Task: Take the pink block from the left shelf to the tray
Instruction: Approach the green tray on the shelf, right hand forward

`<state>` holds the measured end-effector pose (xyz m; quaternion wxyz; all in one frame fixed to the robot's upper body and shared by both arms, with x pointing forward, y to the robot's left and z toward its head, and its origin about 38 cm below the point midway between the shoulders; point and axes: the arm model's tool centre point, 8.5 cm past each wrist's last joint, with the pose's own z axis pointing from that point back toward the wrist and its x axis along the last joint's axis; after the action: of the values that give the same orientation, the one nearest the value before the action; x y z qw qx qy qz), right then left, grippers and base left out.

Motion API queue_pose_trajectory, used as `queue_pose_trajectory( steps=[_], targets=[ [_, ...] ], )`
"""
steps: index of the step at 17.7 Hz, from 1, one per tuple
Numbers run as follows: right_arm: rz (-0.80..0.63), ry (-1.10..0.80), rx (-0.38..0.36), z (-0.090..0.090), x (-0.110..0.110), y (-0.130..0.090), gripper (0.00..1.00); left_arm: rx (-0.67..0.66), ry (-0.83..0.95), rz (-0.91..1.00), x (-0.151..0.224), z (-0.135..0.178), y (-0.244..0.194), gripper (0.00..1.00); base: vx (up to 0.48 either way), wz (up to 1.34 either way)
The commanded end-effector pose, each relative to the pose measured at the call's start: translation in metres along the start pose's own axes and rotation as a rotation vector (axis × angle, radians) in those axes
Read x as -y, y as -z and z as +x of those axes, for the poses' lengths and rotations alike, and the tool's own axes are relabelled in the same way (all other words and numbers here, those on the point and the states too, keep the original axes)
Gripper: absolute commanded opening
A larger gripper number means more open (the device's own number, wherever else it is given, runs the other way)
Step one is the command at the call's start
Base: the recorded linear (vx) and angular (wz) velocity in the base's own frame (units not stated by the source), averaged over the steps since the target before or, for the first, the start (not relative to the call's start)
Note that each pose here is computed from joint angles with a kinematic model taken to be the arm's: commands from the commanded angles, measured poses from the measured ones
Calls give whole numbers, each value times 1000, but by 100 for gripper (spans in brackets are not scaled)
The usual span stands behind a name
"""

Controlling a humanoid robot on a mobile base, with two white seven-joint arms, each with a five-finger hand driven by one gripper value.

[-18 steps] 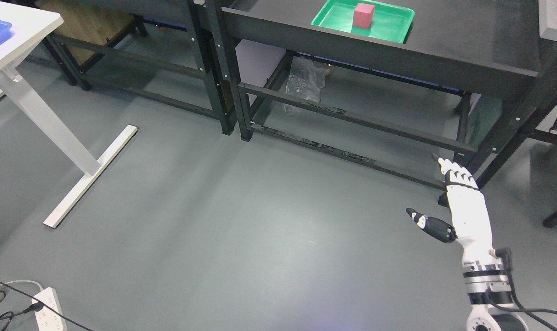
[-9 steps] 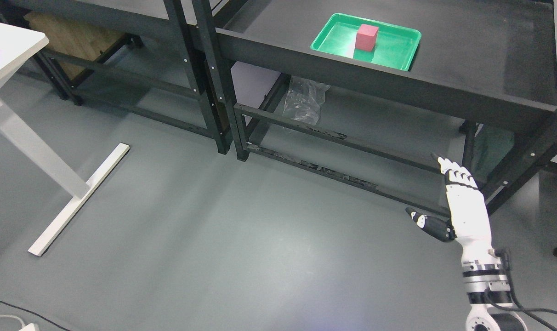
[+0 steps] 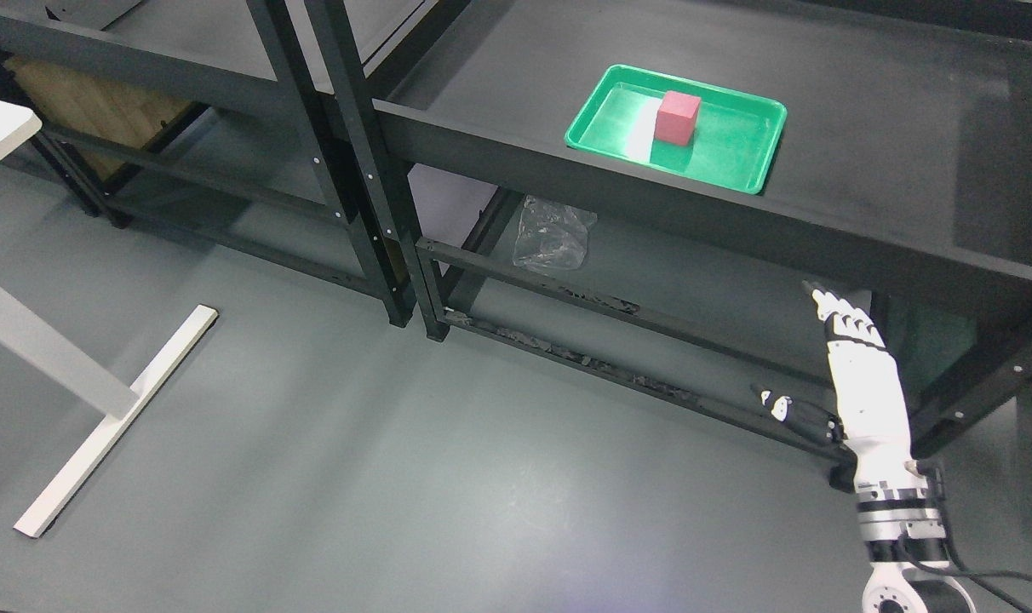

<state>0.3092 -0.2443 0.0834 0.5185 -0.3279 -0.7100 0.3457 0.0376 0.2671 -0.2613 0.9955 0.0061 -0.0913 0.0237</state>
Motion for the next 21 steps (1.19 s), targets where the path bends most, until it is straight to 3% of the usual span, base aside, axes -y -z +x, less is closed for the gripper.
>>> queue_pose_trajectory(
  steps=[1, 16, 21],
  targets=[
    [-19, 57, -4, 0, 2, 1, 98, -9, 4, 18, -12, -5, -2, 100, 298, 155],
    [3, 54, -11, -1, -1, 2, 98, -9, 4, 18, -12, -5, -2, 100, 292, 90],
    [96, 59, -22, 2, -14, 2, 98, -9, 4, 18, -12, -5, -2, 100, 247, -27]
  ],
)
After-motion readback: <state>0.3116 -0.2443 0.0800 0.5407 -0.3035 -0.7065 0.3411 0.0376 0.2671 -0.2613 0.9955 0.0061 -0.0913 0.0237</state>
